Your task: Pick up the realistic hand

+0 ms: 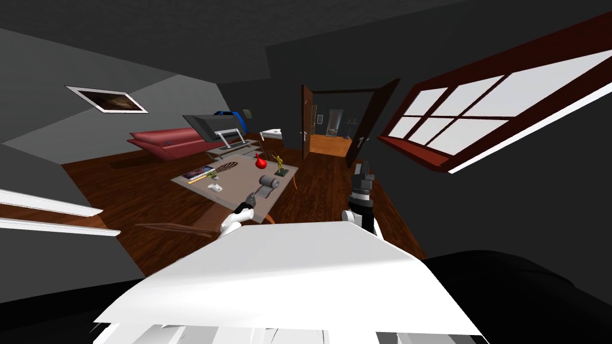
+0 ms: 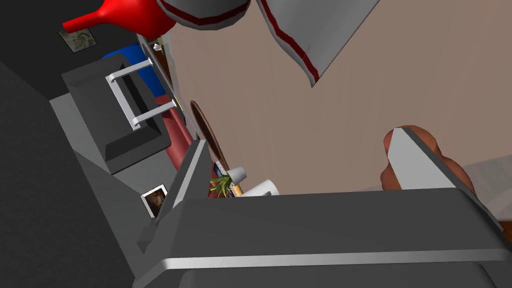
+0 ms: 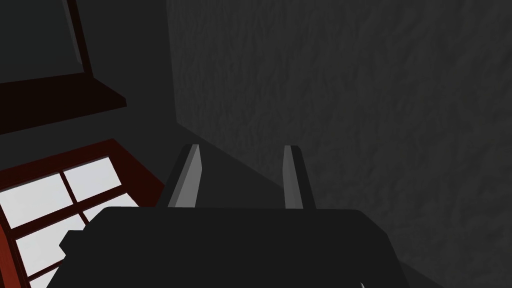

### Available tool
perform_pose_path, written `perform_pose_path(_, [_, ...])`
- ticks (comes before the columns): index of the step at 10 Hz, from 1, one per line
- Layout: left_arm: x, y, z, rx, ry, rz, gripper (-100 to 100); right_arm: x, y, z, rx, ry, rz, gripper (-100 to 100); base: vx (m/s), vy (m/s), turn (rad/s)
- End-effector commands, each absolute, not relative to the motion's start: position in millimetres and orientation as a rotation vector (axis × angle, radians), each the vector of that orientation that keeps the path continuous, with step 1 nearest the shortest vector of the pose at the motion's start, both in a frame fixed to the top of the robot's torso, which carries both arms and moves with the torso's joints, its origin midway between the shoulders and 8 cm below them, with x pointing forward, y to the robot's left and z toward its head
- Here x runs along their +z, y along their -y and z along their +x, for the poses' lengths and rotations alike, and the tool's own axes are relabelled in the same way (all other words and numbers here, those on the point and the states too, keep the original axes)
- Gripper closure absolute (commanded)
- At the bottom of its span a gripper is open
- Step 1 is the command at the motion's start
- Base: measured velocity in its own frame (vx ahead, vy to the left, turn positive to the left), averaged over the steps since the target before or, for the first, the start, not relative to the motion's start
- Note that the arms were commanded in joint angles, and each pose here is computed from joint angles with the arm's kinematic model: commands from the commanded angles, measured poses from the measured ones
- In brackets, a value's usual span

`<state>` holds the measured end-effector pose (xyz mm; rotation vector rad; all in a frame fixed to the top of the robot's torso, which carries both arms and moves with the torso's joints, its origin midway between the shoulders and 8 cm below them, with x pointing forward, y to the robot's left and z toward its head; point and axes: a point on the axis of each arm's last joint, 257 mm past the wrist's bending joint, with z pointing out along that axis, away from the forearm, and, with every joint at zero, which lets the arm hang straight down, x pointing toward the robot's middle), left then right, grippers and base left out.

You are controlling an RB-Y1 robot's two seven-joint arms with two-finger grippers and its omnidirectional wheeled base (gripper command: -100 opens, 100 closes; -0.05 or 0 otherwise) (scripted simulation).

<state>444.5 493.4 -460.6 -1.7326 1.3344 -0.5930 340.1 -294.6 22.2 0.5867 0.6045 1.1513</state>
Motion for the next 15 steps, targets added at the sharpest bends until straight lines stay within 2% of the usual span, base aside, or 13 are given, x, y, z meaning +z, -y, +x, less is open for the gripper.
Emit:
perform_pose_path(1, [-472.8, -499.2, 438.1, -0.572, -1.323, -1.797, -100, 22.2, 294.6, 340.1, 1.151, -0.605, 0.587, 0, 0.065, -0.007, 0.024])
perform_pose_path(15, [-548.2, -532.7, 356.6, -0.367, -1.234, -2.180, -100, 22.2, 294.6, 340.1, 1.151, -0.605, 0.587, 0, 0.062, 0.015, 0.020])
